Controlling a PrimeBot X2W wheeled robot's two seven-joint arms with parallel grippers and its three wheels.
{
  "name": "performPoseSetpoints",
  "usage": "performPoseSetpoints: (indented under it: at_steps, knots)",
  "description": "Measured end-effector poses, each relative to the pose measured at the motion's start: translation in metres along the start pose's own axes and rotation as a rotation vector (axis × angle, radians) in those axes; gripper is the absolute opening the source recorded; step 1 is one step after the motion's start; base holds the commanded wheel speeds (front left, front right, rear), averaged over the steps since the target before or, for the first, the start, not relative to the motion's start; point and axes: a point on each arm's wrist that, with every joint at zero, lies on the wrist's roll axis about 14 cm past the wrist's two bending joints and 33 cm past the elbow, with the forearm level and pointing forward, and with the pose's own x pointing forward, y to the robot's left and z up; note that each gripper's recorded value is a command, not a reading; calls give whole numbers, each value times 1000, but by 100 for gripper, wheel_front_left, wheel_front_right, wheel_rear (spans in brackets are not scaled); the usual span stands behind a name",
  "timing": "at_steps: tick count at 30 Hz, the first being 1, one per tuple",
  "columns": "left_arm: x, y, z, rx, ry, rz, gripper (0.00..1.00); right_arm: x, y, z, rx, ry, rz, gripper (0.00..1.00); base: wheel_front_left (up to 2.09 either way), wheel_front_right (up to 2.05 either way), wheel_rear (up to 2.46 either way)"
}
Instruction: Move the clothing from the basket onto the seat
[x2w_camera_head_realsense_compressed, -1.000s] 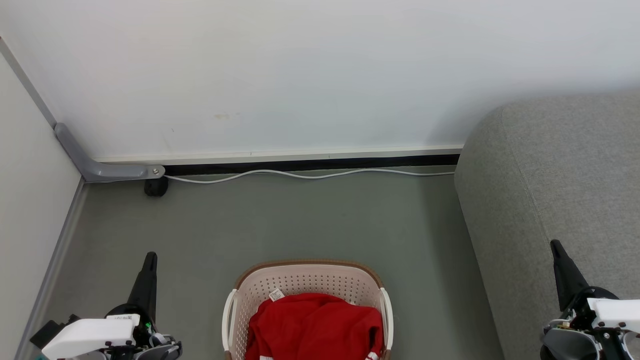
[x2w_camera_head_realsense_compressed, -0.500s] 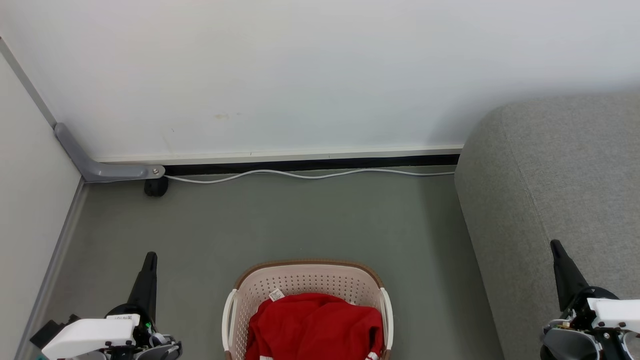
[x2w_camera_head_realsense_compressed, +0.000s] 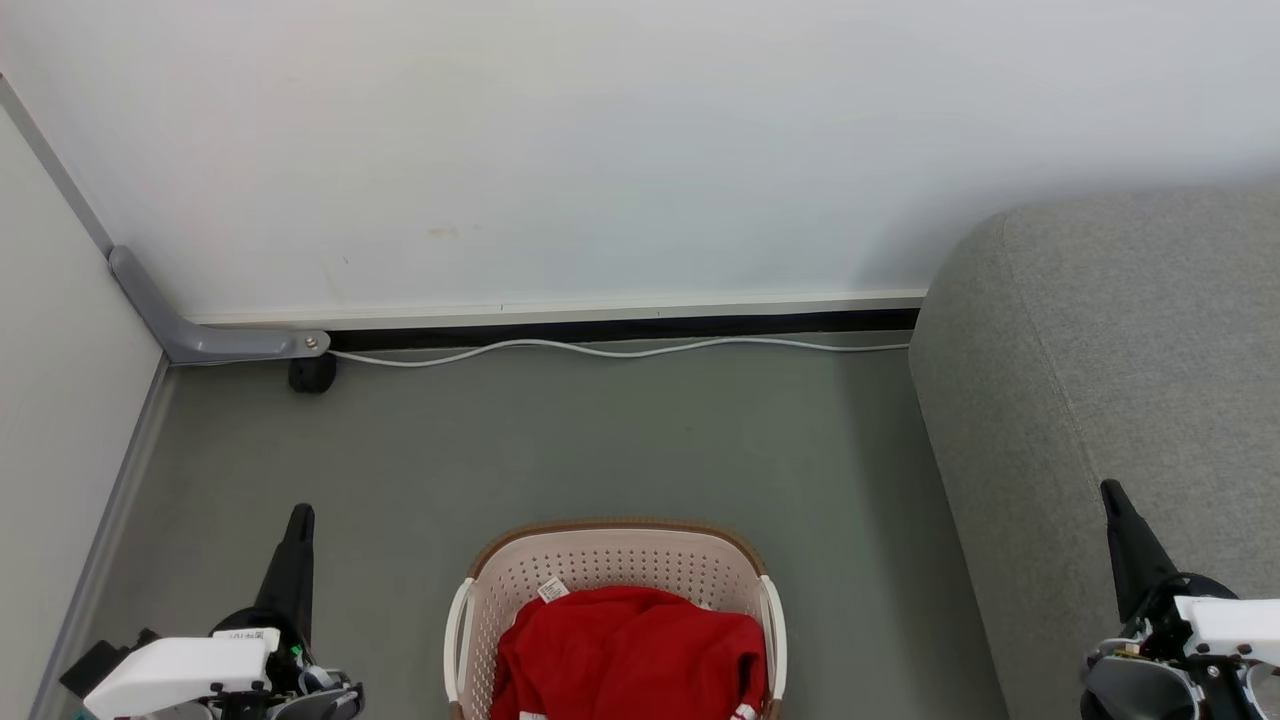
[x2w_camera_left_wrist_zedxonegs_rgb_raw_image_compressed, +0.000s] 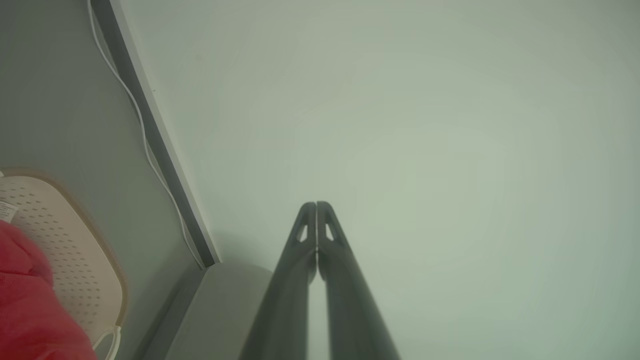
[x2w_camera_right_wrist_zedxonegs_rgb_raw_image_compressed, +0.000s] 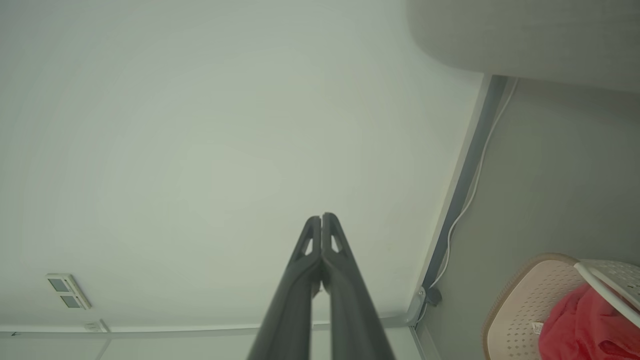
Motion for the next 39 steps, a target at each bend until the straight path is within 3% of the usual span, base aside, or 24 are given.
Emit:
performPoseSetpoints:
  at_steps: [1,2,8,24,39]
  knots:
    - [0,0,0,0,0,0,0,0,0,0,0,0,0,0,0,0,0]
    - [0,1,0,-1,0,3,100,0,-1,0,1,0,-3,100,0,0,0]
    - [-18,43,-7,-33,-2,127,100,-15,-38,-8,27,6,-114,100,0,0,0]
    - [-11,37,-9,3,-14,113,100,-5,-26,-16,-25,29,-82,100,0,0,0]
    - [-3,31,-9,178,-9,101,100,6,-18,-24,-180,58,-62,100,0,0,0]
